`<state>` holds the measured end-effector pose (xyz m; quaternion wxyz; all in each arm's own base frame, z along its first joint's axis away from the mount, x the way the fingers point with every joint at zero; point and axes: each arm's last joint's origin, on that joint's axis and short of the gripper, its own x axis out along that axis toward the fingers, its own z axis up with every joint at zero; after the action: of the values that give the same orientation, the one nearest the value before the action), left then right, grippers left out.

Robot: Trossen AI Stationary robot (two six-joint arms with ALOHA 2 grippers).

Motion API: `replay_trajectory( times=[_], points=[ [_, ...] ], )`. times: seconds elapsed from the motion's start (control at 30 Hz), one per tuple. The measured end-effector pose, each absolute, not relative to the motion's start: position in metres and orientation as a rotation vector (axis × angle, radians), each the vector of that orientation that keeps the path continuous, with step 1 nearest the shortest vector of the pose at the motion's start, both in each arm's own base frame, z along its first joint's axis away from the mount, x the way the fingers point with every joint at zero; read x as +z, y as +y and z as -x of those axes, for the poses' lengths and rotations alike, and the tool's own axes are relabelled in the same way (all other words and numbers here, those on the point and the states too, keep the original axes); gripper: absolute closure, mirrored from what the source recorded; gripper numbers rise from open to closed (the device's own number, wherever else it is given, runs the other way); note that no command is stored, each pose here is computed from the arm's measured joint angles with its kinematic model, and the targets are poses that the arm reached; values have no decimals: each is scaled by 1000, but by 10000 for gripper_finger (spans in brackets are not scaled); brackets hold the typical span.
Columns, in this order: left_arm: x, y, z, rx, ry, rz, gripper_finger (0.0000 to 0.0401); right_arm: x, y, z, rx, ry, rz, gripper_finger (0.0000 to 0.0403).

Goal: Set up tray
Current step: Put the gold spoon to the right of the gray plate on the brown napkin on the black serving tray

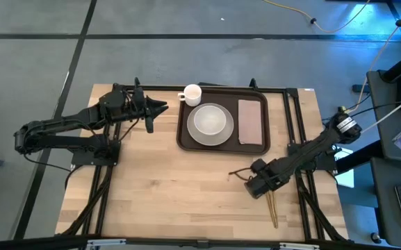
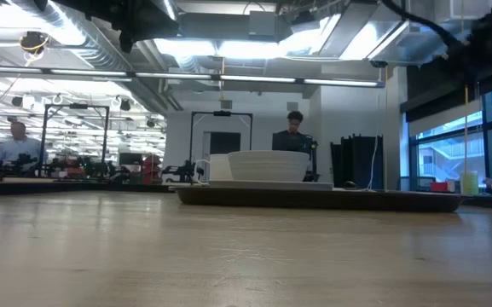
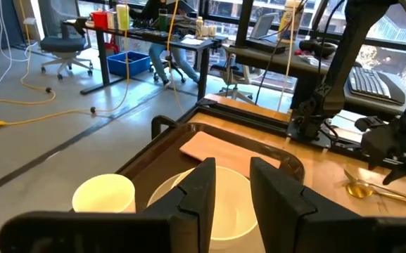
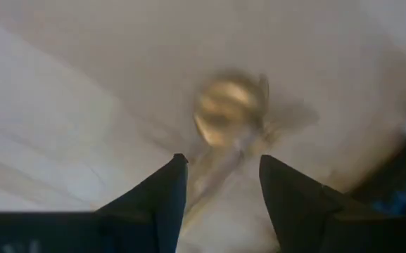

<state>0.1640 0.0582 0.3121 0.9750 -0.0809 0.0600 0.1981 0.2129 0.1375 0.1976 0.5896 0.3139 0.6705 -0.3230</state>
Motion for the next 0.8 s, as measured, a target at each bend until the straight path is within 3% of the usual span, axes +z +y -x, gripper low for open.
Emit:
replay_trajectory(
  times=[0.2,0.43,0.6,0.8],
  points=[
    [312,58,-164,399,122,162,319,179,142,-218,-757,1712,-724,241],
    [312,58,-164,398,125,143,319,187,138,-221,-740,1680,-752,244],
    [312,58,-164,397,128,128,322,208,136,-221,-513,1646,-671,244],
    [312,58,-164,391,126,128,318,206,134,-222,-563,1652,-692,245]
  ],
)
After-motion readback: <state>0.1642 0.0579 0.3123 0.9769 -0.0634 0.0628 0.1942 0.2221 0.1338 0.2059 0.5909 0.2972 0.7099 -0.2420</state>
